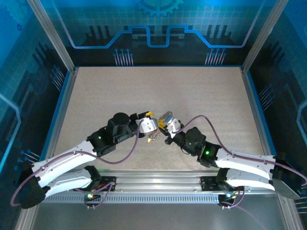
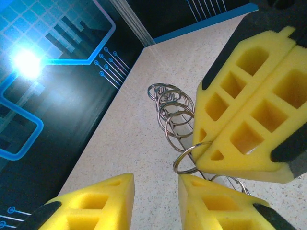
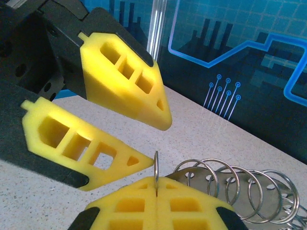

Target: Put the keys on the keyring

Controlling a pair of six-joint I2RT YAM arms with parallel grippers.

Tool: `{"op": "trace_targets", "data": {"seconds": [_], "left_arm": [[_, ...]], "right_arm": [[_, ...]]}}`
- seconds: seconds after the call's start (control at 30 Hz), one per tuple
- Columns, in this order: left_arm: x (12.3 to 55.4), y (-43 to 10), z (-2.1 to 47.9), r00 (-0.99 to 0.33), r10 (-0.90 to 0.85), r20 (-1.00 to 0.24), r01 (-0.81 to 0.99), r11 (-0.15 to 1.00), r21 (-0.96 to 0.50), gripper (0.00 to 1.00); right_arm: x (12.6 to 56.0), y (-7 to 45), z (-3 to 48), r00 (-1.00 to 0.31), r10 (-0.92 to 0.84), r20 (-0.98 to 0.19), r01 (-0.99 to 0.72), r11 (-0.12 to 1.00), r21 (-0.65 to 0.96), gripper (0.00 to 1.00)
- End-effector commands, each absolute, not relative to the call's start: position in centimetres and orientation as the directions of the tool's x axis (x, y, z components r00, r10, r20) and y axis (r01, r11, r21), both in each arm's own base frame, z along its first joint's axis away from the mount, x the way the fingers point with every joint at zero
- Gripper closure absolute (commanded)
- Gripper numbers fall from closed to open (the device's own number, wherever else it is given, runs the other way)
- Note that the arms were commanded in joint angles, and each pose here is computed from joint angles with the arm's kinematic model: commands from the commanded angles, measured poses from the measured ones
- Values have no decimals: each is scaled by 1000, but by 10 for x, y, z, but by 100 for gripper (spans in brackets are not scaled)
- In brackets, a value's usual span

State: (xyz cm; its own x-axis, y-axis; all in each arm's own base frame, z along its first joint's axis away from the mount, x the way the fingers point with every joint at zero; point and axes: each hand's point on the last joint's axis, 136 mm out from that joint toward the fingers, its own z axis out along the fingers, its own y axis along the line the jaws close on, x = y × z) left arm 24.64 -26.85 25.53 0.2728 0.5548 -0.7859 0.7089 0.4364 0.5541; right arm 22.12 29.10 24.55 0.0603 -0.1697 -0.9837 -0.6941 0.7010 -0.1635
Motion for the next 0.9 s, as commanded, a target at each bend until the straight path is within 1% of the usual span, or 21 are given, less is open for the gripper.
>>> {"op": "trace_targets", "data": {"seconds": [0.0,0.27,0.43,0.7,0.87], "left_arm": [[240,-276,268,301,503,-810,727,429,537,69],[239,-280,269,312,502,-807,736,409,539,70],[240,-279,268,318,514,-797,730,403,552,74],[239,-283,271,335,500,-799,734,393,554,76],[239,-285,272,339,499,-797,735,388,555,79]], "right_arm": [[216,294,268,110,-97,-989,-705,694,-146,100],[214,296,267,112,-106,-988,-714,683,-154,100],[213,298,266,117,-115,-986,-718,676,-164,100],[211,305,267,120,-125,-985,-721,671,-173,100],[212,306,268,122,-128,-984,-715,676,-177,100]]}}
